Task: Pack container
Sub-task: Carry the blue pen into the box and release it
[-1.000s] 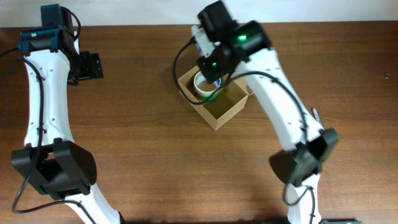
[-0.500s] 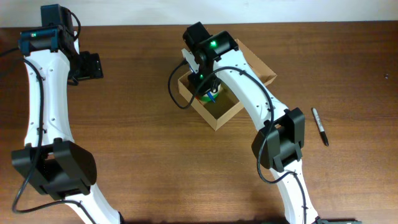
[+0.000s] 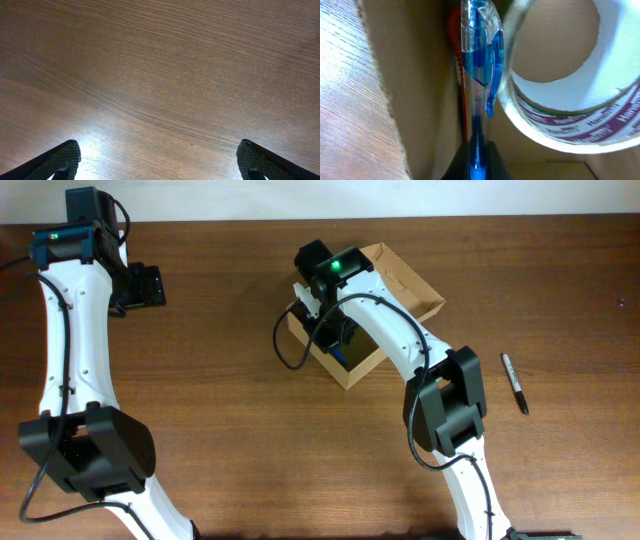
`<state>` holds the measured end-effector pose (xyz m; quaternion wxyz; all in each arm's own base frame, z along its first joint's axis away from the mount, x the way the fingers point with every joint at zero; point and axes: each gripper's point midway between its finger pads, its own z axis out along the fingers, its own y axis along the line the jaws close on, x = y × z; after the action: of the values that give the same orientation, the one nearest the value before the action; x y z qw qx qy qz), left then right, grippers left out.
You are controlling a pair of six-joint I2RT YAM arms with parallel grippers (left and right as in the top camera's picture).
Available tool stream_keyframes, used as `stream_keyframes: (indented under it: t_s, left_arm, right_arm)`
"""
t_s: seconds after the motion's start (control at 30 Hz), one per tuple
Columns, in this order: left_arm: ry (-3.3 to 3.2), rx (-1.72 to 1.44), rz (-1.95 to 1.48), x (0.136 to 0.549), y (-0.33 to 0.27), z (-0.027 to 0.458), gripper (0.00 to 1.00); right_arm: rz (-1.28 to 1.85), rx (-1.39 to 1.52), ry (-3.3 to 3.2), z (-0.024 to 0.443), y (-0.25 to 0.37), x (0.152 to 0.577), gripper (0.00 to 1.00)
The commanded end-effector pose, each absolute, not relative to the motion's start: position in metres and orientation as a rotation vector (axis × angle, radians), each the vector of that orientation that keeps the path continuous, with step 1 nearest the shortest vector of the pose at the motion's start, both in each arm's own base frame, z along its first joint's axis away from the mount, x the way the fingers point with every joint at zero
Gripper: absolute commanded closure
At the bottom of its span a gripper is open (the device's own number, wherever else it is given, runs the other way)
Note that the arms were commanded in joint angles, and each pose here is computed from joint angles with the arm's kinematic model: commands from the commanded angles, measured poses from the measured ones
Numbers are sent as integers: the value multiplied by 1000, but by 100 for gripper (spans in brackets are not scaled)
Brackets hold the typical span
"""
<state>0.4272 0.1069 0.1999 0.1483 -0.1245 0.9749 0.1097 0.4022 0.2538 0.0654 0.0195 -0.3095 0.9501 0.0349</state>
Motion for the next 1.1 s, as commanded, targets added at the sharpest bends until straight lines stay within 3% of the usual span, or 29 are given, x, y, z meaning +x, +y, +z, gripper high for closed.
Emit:
stream_keyframes:
  t_s: [0.0, 0.27, 0.5, 0.7, 0.9, 1.07]
  left_arm:
    - [2817, -360, 309, 428, 109, 194, 0]
    - [2816, -361, 309, 428, 109, 194, 0]
    - [2817, -361, 308, 428, 109, 194, 0]
    - [2817, -361, 309, 428, 109, 194, 0]
    - [2816, -361, 309, 428, 109, 194, 0]
    - [2816, -361, 308, 428, 109, 194, 0]
  right_arm:
    - [131, -1005, 2945, 60, 263, 396, 96]
    - [129, -1012, 2948, 58, 264, 394, 96]
    - [128, -1014, 2948, 58, 264, 394, 74]
    - [75, -996, 2929, 75, 255, 398, 69]
    - [-15, -853, 2773, 163, 218, 414, 67]
    - [-62, -597, 2604, 265, 146, 417, 66]
